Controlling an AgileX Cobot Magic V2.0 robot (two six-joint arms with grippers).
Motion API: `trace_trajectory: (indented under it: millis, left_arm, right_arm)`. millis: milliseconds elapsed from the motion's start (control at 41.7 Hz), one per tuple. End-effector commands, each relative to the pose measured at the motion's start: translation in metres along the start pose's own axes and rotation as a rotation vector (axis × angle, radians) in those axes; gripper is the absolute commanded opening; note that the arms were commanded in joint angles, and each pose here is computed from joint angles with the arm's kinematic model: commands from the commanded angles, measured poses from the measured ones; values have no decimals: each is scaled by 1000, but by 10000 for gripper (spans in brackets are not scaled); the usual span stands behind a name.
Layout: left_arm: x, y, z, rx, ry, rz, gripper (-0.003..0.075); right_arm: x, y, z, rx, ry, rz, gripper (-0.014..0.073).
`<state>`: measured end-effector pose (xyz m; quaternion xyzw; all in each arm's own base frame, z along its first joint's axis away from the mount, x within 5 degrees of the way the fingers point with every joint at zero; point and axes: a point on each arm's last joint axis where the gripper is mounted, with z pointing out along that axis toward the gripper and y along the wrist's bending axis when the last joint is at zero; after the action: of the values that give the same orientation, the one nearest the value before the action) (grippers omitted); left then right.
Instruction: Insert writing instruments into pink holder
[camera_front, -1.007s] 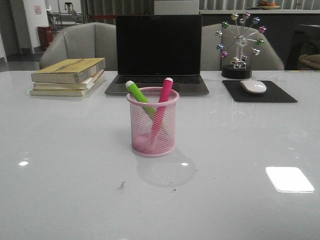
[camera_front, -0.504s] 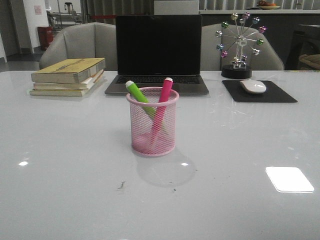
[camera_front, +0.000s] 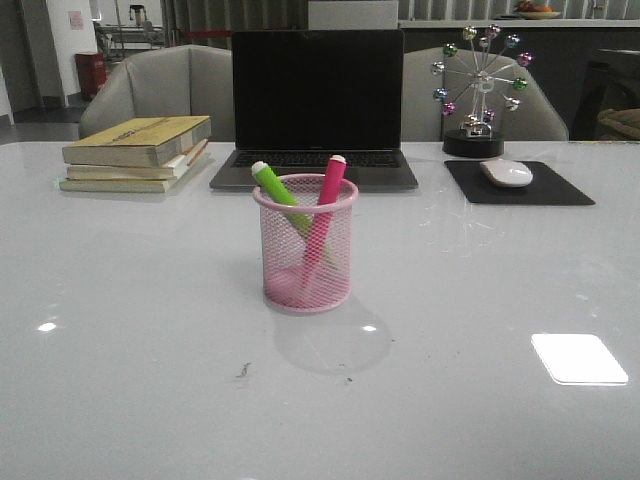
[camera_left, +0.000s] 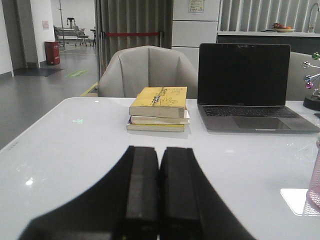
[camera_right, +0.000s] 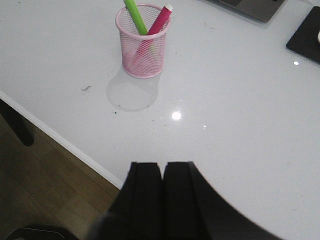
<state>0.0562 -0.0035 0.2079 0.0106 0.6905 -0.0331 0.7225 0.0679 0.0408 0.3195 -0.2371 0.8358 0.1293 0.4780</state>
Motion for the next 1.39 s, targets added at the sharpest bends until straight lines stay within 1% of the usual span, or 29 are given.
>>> trace_trajectory:
  millis: [0, 192, 264, 360, 480, 575, 695, 887, 959, 1271, 1367]
  left_arm:
    - [-8, 0, -2, -2, -104, -20, 97]
    - [-8, 0, -2, -2, -104, -20, 97]
    - [-8, 0, -2, -2, -104, -20, 97]
    - [-8, 0, -2, -2, -104, -20, 97]
    - [-8, 0, -2, -2, -104, -20, 97]
    - [-8, 0, -2, -2, -104, -20, 97]
    - [-8, 0, -2, -2, -104, -20, 97]
    - [-8, 0, -2, -2, -104, -20, 97]
    - [-8, 0, -2, -2, -104, -20, 97]
    - [-8, 0, -2, -2, -104, -20, 97]
    - [-8, 0, -2, -2, -104, -20, 97]
  right_arm:
    - [-14, -1, -4, 5, -92, -8, 57]
    - [-10, -1, -7, 11, -114, -6, 57]
    - [-6, -4, -9, 46, -185, 13, 57]
    - [6, -11, -8, 136, -340, 59, 57]
    - [31, -17, -3, 254, -487, 86, 57]
    - [56, -19, 6, 329, -561, 93, 57]
    - [78, -21, 14, 405, -633, 113, 57]
    - [105, -25, 23, 504, -670, 148, 57]
    - [111, -26, 28, 508, -664, 150, 57]
    - [110, -26, 28, 508, -660, 151, 57]
    - [109, -25, 27, 504, -677, 162, 57]
